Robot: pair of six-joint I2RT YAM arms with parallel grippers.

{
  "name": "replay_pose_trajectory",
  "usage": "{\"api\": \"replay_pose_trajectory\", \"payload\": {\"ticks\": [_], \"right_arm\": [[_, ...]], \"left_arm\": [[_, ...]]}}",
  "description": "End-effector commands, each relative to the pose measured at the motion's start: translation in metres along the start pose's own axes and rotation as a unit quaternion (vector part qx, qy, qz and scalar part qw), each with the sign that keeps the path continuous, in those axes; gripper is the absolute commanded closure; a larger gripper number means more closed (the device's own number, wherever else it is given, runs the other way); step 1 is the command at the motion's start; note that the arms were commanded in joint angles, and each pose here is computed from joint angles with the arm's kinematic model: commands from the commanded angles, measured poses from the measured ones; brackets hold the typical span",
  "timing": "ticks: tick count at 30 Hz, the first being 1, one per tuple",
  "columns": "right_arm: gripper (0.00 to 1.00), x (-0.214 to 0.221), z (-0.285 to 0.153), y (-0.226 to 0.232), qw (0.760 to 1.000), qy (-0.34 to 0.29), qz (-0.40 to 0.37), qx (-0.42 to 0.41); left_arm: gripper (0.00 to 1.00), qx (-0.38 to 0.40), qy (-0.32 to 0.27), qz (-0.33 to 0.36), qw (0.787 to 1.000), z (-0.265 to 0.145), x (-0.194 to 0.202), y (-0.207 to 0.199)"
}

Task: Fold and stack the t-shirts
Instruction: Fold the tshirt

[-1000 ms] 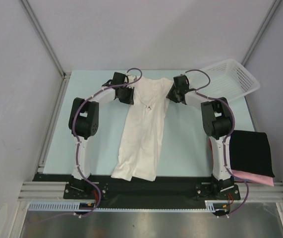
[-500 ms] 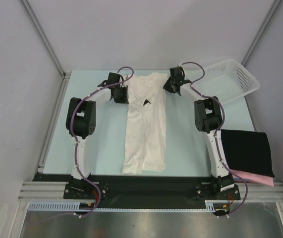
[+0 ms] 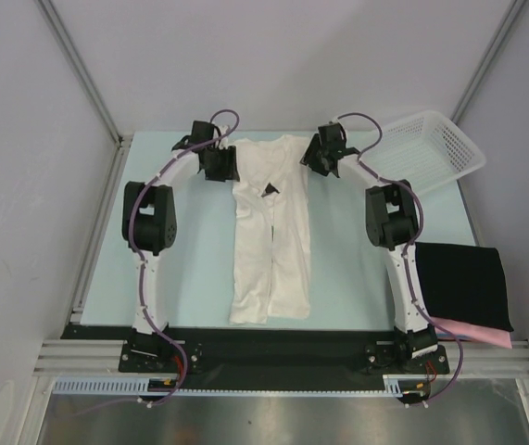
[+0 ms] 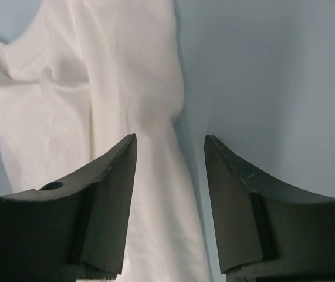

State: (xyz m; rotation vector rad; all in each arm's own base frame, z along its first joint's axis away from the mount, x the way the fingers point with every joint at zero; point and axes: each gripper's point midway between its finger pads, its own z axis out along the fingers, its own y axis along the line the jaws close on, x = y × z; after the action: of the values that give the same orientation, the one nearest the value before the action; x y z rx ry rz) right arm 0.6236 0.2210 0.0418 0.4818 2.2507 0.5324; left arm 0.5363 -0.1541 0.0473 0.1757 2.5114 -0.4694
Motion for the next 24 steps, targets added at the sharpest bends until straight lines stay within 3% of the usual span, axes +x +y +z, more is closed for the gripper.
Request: {"api": "replay_pose_trajectory", "payload": {"ticks": [1, 3, 4, 6, 7, 8, 10, 11, 13, 17, 19, 20, 22, 24], "right_arm": [[0.45, 0.001, -0.043, 0.011, 0.999, 0.012, -0.04, 0.003], [0.43, -0.01, -0.074, 0.023, 0.998, -0.003, -0.066, 0.006], [0.42, 0.013, -0.081, 0.014, 0.996, 0.017, -0.08, 0.024], [0.41, 0.009, -0.121, 0.023, 0.995, 0.002, -0.1, 0.027], [0.41, 0.02, -0.136, 0.031, 0.994, 0.005, -0.112, 0.018], [0.41, 0.049, -0.144, 0.009, 0.991, 0.034, -0.121, 0.039], [0.42, 0.052, -0.186, 0.019, 0.991, 0.025, -0.128, 0.021], [0.41, 0.087, -0.195, -0.002, 0.988, 0.063, -0.138, 0.037], [0.42, 0.102, -0.231, 0.001, 0.987, 0.072, -0.143, 0.02], [0.42, 0.185, -0.289, -0.02, 0.972, 0.147, -0.181, 0.023], [0.42, 0.23, -0.308, -0.041, 0.964, 0.195, -0.176, 0.031], [0.43, 0.241, -0.321, -0.044, 0.963, 0.204, -0.174, 0.023], [0.43, 0.278, -0.339, -0.057, 0.954, 0.231, -0.191, 0.019], [0.43, 0.294, -0.355, -0.055, 0.954, 0.229, -0.191, 0.009]], "left_arm": [[0.42, 0.004, -0.012, 0.027, 1.0, -0.03, -0.02, -0.005], [0.42, 0.0, -0.049, 0.046, 0.998, -0.064, -0.039, -0.012], [0.41, 0.002, -0.038, 0.048, 0.998, -0.068, -0.026, -0.014], [0.42, 0.016, -0.052, 0.073, 0.996, -0.098, -0.026, -0.028], [0.42, 0.017, -0.025, 0.074, 0.997, -0.098, -0.001, -0.027], [0.42, 0.021, -0.017, 0.078, 0.997, -0.105, 0.011, -0.034], [0.43, 0.044, 0.006, 0.129, 0.991, -0.123, 0.052, -0.044], [0.44, 0.057, 0.021, 0.157, 0.986, -0.127, 0.071, -0.057], [0.45, 0.067, 0.064, 0.222, 0.971, -0.134, 0.122, -0.063], [0.47, 0.122, 0.079, 0.353, 0.924, -0.18, 0.194, -0.111], [0.47, 0.138, 0.1, 0.402, 0.9, -0.19, 0.232, -0.113], [0.46, 0.153, 0.083, 0.45, 0.876, -0.208, 0.242, -0.125], [0.45, 0.149, 0.089, 0.499, 0.849, -0.217, 0.271, -0.116], [0.44, 0.157, 0.062, 0.573, 0.802, -0.235, 0.286, -0.12]]}}
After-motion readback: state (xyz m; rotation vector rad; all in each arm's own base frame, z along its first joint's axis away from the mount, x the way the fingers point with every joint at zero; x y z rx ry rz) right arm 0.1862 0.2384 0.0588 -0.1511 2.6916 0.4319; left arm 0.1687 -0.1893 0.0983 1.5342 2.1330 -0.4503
